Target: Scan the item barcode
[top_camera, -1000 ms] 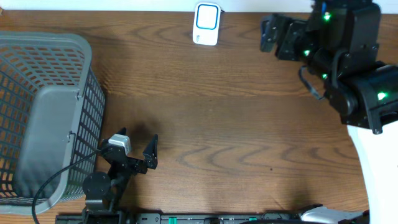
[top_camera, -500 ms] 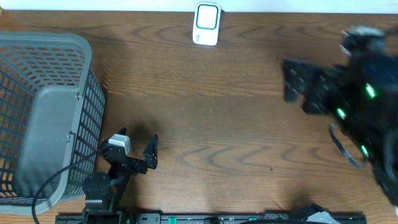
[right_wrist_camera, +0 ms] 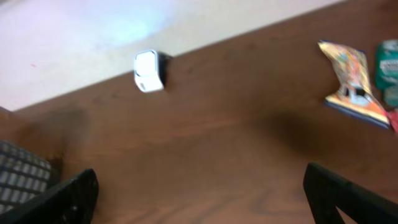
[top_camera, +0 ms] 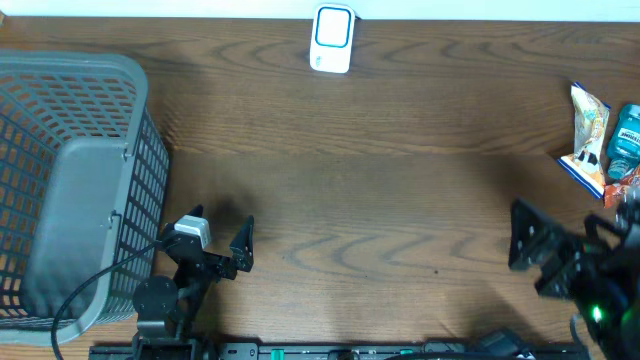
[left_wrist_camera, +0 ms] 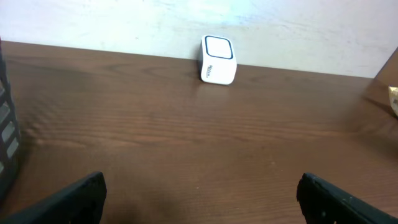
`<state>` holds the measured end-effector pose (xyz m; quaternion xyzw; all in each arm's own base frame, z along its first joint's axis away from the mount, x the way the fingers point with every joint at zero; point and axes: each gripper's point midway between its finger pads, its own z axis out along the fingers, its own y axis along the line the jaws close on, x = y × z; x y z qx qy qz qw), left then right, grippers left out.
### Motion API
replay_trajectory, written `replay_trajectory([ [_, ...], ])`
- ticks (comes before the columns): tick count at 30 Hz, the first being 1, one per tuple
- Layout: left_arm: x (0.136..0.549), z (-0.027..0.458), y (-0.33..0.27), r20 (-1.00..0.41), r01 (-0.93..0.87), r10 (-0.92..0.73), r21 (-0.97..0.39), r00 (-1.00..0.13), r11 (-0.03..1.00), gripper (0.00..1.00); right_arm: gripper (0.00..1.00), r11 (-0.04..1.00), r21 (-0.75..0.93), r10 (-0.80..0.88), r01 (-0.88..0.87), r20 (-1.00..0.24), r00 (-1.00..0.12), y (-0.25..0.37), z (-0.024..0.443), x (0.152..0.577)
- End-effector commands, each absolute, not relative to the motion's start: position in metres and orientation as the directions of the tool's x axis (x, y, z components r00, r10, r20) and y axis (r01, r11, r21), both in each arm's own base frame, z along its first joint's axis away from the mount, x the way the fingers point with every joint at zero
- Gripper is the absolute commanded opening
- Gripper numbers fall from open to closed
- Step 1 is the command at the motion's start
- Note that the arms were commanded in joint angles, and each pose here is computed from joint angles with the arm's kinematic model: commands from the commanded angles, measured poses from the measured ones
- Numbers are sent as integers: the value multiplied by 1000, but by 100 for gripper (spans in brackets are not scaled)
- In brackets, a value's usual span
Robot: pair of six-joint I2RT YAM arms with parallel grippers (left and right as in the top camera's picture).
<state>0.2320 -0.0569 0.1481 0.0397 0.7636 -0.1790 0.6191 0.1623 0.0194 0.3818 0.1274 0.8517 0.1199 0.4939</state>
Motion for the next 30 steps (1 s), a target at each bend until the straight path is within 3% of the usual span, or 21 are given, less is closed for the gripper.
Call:
replay_trajectory([
  [1, 231, 135, -56, -949, 271, -166, -240, -268, 932, 98, 99, 936, 315, 352, 157, -809, -471, 2, 364, 146],
  [14, 231, 135, -56, -949, 271, -166, -240, -268, 932, 98, 99, 921, 309, 387, 240, -805, -449, -24, 300, 119],
  [21, 231, 135, -56, -949, 271, -166, -240, -268, 932, 98, 99, 891, 380, 449, 249, -818, -359, -36, 300, 104],
  [30, 231, 135, -56, -949, 271, -166, -240, -268, 932, 98, 99, 890, 383, 451, 245, -818, -358, -34, 299, 107],
])
